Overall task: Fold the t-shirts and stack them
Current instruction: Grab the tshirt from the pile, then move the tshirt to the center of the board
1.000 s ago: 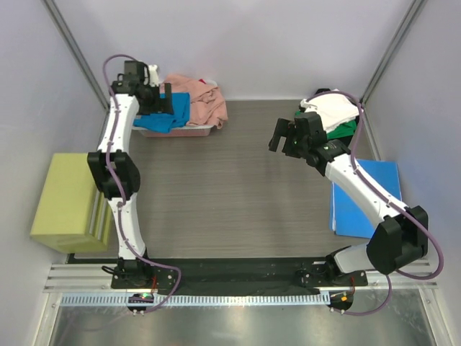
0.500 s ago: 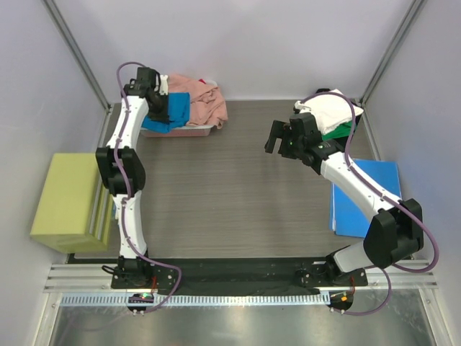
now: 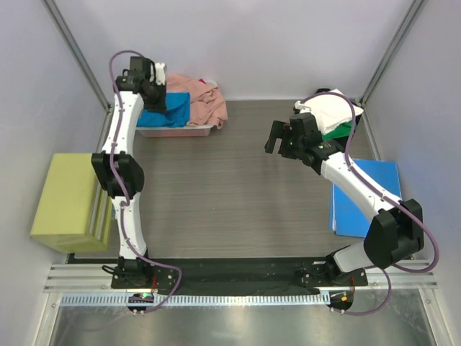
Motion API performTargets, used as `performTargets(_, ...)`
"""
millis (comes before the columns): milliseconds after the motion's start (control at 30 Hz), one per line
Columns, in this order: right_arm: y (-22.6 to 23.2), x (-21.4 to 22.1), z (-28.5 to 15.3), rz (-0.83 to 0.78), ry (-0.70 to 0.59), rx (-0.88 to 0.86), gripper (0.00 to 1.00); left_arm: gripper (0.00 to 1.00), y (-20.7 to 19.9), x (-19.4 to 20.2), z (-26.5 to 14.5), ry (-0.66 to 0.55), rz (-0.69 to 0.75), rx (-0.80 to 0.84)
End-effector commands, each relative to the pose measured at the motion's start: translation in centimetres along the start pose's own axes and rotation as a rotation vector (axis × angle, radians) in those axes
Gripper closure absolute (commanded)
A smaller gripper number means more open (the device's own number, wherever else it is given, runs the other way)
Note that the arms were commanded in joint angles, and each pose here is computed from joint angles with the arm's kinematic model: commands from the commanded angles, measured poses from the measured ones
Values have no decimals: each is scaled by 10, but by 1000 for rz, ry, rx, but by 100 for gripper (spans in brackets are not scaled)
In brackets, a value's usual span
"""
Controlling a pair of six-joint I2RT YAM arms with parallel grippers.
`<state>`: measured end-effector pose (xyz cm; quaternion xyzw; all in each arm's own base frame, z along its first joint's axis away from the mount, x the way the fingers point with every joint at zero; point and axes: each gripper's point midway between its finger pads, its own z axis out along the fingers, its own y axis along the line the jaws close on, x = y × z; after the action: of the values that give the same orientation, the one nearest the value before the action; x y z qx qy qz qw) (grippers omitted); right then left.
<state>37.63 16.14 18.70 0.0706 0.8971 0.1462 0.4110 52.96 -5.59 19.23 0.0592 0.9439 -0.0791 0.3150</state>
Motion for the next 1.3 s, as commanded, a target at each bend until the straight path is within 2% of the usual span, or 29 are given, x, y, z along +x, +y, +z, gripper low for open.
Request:
performTargets(0,11,-30,-22,-12,-100,-35,0,100,-44,-93,-195,-471,102,89)
performTargets(67,10,-31,-24,-16,-106,-28,0,99,-67,-93,-231,-538,153,183)
performTargets(100,9,-33,-25,-15,-114,-22,0,98,-85,-89,-280,-624,201,232)
performTargets(133,9,-35,-28,-14,-120,-23,0,98,-104,-76,-288,-617,292,330)
performTargets(167,9,-37,-30,-11,-126,-21,0,97,-127,-61,-326,-671,375,383)
performTargets(300,9,-44,-37,2,-158,-15,0,98,-180,3,-354,-621,620,493)
performTargets(367,9,-49,-41,9,-176,-18,0,98,-200,23,-358,-592,711,511)
performTargets(400,9,-51,-43,13,-183,-17,0,99,-203,35,-357,-551,724,517)
performTargets(600,7,-52,-51,36,-205,-19,0,100,-230,53,-364,-500,776,575)
performTargets(900,-5,-65,-70,56,-286,29,0,100,-302,94,-332,-351,918,683)
performTargets(1000,-10,-72,-79,71,-330,49,0,100,-330,96,-328,-370,966,686)
performTargets(1100,-15,-75,-85,82,-364,62,1,100,-351,68,-356,-519,909,735)
performTargets(1167,-17,-74,-86,86,-371,69,2,100,-361,58,-362,-561,876,755)
performTargets(1267,-20,-72,-86,90,-372,80,2,100,-364,66,-347,-501,882,758)
